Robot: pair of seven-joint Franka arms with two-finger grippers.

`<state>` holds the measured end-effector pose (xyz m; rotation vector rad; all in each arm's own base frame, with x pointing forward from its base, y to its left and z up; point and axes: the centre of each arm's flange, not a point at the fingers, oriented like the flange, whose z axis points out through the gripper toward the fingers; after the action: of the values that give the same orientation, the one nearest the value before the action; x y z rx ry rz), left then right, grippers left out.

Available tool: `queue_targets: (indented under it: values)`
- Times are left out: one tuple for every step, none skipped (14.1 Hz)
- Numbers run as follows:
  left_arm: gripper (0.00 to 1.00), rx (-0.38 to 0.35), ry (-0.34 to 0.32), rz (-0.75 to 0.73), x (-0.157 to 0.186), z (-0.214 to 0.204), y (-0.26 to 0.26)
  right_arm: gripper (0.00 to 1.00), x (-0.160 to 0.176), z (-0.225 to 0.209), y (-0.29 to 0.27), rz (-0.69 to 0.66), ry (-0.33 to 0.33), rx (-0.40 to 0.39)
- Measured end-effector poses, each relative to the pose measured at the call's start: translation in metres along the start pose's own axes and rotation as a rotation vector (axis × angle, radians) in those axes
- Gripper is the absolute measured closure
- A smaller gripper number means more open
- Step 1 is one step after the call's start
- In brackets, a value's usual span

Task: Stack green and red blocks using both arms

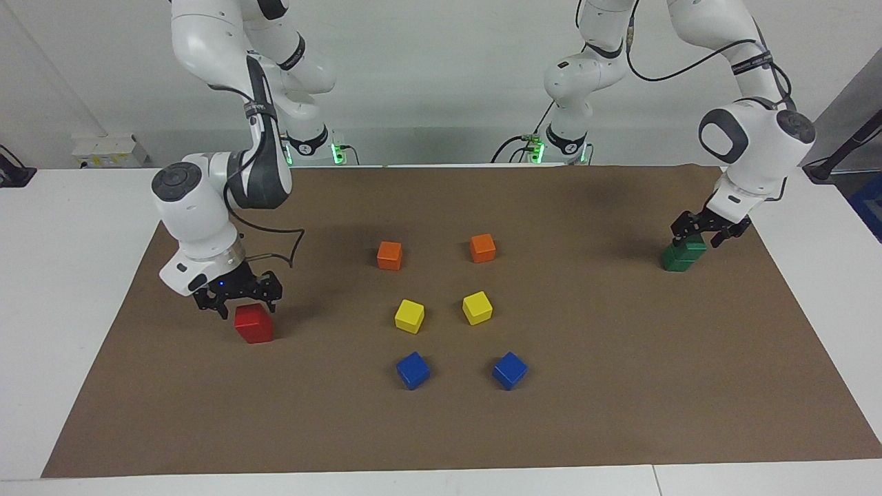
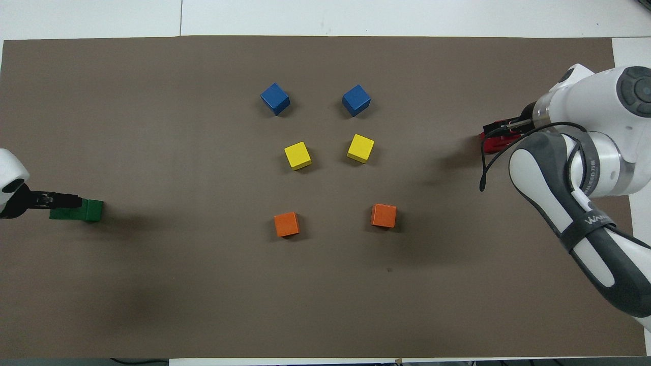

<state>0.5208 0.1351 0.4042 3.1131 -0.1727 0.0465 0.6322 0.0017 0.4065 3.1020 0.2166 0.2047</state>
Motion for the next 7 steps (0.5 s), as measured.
queue_targets:
  values:
    - [0.00, 0.000, 0.003, 0.004, 0.007, -0.019, 0.000, 0.00, 0.002, -0.025, -0.004, -0.003, 0.010, -0.005]
    - [0.00, 0.002, 0.010, 0.010, 0.013, -0.036, 0.000, 0.00, 0.002, -0.048, -0.008, -0.007, 0.022, -0.010]
    - [0.00, 0.004, 0.016, 0.016, 0.018, -0.052, 0.002, 0.00, -0.002, -0.072, -0.013, -0.013, 0.028, -0.014]
    - [0.00, 0.006, 0.019, 0.017, 0.021, -0.068, 0.005, 0.00, -0.008, -0.096, -0.017, -0.018, 0.028, -0.019]
    - [0.00, 0.006, 0.021, 0.003, 0.022, -0.083, 0.008, 0.00, -0.017, -0.120, -0.021, -0.020, 0.021, -0.025]
    - [0.00, 0.007, 0.023, -0.031, 0.023, -0.099, 0.012, 0.00, -0.028, -0.142, -0.023, -0.020, 0.011, -0.030]
    - [0.00, 0.007, 0.025, -0.083, 0.025, -0.114, 0.019, 0.00, -0.039, -0.161, -0.026, -0.016, -0.001, -0.026]
